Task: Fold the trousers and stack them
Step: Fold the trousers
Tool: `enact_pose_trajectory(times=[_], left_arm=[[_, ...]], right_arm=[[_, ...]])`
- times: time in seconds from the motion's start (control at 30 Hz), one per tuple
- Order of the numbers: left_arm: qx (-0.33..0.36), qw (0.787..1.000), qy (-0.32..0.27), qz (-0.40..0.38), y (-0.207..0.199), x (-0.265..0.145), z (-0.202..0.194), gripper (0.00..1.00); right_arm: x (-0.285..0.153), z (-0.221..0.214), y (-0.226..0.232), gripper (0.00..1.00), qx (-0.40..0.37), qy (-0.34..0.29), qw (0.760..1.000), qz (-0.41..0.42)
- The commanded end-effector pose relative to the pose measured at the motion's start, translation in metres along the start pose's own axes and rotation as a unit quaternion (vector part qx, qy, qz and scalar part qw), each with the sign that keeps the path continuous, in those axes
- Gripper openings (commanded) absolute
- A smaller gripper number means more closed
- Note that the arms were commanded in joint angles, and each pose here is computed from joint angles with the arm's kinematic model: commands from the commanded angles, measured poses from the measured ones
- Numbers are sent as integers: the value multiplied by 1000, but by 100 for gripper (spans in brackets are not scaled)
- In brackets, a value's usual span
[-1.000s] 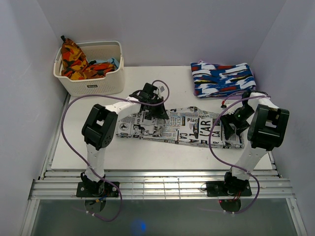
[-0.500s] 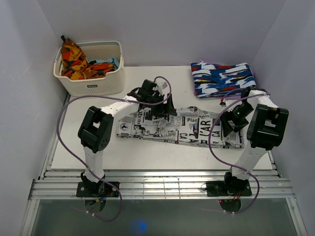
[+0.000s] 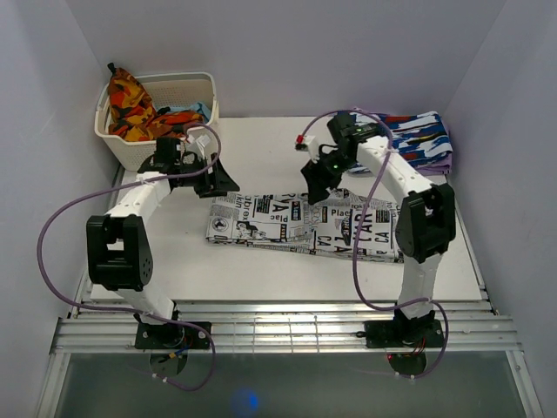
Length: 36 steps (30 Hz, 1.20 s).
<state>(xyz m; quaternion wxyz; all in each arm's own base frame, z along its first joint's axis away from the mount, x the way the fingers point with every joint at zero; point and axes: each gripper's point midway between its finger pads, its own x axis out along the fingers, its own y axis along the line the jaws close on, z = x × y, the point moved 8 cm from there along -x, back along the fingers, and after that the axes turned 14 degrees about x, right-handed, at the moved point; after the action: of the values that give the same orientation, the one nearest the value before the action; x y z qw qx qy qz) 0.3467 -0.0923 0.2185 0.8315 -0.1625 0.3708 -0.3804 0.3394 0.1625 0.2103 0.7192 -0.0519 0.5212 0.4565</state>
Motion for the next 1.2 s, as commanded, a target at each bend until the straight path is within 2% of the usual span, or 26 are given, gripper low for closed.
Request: enact_pose_trajectory(times=[0.0, 0.03, 0.17, 0.27, 0.4, 0.47, 0.57, 0.6, 0.7, 0.73, 0.77, 0.87, 0.97, 1.0, 1.07, 1.17], left_arm=[[-9, 996, 49, -71, -11, 4, -36, 75], [-11, 995, 50, -85, -10, 5, -41, 69], [-36, 994, 59, -84, 16, 20, -67, 60], [-84, 991, 72, -71, 45, 31, -89, 56], [-150, 987, 62, -22, 93, 26, -105, 52], [-161, 985, 64, -14, 103, 27, -104, 51], [-159, 985, 70, -8, 109, 26, -106, 52], [-153, 986, 67, -9, 107, 23, -103, 57], [-113, 992, 50, -30, 98, 6, -88, 69], [-83, 996, 34, -27, 88, -7, -77, 76], [-63, 997, 30, -24, 83, -17, -74, 79], [-44, 999, 1, 30, 80, -58, -66, 89], [-52, 994, 9, 100, 87, -80, -77, 92], [-40, 993, 20, 108, 90, -81, -84, 92], [-40, 992, 36, 116, 96, -77, -94, 89], [-61, 992, 42, 97, 101, -67, -102, 82]], right_arm=[[39, 27, 14, 68, 21, -14, 998, 66], [49, 29, 21, 67, 24, -9, 996, 80], [85, 16, 20, 67, 63, 13, 991, 114], [106, -14, 18, 66, 101, 49, 984, 141], [132, -61, 15, 66, 150, 98, 969, 168], [146, -82, 12, 63, 176, 127, 960, 177], [150, -91, 14, 61, 189, 138, 954, 189], [149, -89, 14, 61, 185, 137, 955, 188], [131, -74, 18, 61, 150, 122, 966, 171], [123, -69, 20, 63, 139, 116, 970, 165], [106, -57, 25, 64, 117, 97, 976, 156], [64, -47, 33, 77, 86, 66, 986, 126], [24, -55, 26, 87, 95, 43, 990, 91], [11, -68, 14, 88, 125, 45, 988, 76], [-7, -82, 3, 90, 146, 37, 987, 61], [-37, -119, -26, 90, 219, 28, 975, 36]])
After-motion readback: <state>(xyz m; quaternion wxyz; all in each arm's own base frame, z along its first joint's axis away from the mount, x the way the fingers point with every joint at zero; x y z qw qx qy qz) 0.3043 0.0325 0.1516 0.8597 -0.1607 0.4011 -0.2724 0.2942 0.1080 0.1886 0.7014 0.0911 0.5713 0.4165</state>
